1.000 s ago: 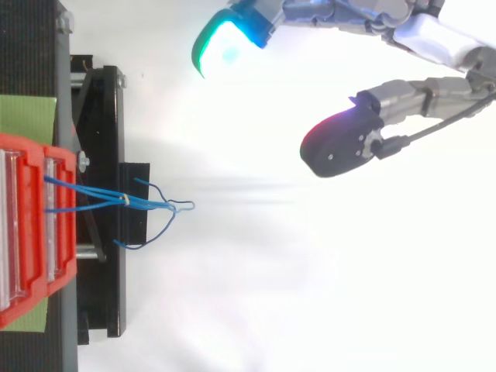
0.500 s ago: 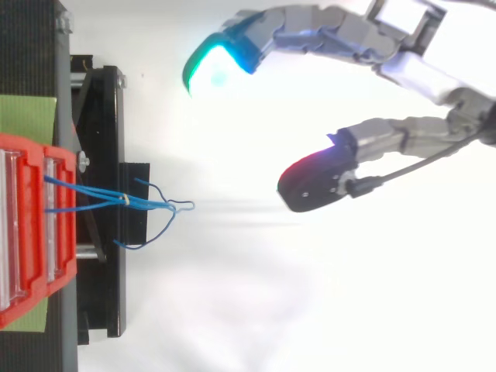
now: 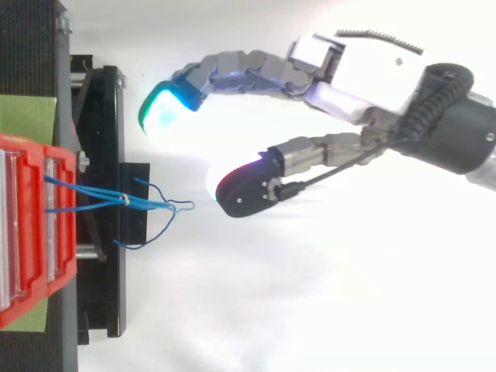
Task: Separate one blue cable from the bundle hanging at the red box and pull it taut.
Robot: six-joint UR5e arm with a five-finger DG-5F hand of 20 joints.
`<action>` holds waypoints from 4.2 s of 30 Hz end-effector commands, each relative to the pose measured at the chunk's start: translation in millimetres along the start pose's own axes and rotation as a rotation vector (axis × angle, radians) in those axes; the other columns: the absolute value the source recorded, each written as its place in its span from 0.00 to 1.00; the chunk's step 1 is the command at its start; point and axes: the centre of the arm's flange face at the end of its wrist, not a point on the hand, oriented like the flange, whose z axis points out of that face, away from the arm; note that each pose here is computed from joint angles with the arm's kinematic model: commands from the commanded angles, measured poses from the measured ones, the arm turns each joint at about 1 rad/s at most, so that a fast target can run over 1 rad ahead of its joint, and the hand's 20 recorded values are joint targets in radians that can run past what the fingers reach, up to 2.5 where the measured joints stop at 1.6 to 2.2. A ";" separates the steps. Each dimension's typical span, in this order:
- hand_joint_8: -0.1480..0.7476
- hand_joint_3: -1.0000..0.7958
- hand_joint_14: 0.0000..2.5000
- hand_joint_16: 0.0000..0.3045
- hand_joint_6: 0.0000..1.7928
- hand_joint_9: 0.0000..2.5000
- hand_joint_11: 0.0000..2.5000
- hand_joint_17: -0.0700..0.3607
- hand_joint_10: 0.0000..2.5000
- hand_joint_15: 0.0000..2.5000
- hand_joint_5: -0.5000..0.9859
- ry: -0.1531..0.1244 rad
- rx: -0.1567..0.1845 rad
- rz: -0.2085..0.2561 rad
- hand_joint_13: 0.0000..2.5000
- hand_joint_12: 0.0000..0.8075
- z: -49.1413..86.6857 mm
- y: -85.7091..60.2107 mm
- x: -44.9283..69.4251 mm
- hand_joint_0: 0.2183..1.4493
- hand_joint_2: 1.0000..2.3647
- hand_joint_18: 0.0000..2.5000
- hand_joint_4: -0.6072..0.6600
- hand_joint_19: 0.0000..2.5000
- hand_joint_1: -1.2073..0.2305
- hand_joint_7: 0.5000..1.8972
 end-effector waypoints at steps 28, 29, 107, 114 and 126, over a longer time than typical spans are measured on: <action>0.53 0.28 0.00 0.13 0.28 0.21 0.07 0.36 0.00 0.07 0.24 0.118 0.008 0.140 0.20 0.43 19.0 -16.3 24.3 0.28 0.00 0.15 0.75 0.07 0.35 0.31; 0.53 0.28 0.00 0.13 0.28 0.21 0.07 0.37 0.00 0.07 0.24 0.118 0.008 0.140 0.20 0.43 19.0 -16.3 24.3 0.28 0.00 0.16 0.75 0.07 0.35 0.31; 0.54 0.32 0.00 0.13 0.51 0.25 0.16 0.37 0.00 0.11 0.20 0.112 0.015 0.114 0.26 0.44 7.7 70.9 27.0 0.34 0.00 0.23 0.63 0.12 0.31 0.23; 0.55 0.28 0.00 0.13 0.51 0.26 0.16 0.38 0.00 0.12 0.20 0.101 0.015 0.118 0.27 0.44 8.0 70.9 26.0 0.30 0.00 0.23 0.63 0.13 0.34 0.22; 0.55 0.28 0.00 0.13 0.50 0.31 0.19 0.37 0.00 0.14 0.22 0.030 -0.021 0.169 0.30 0.44 13.9 67.9 22.2 0.37 0.00 0.27 0.55 0.14 0.26 0.28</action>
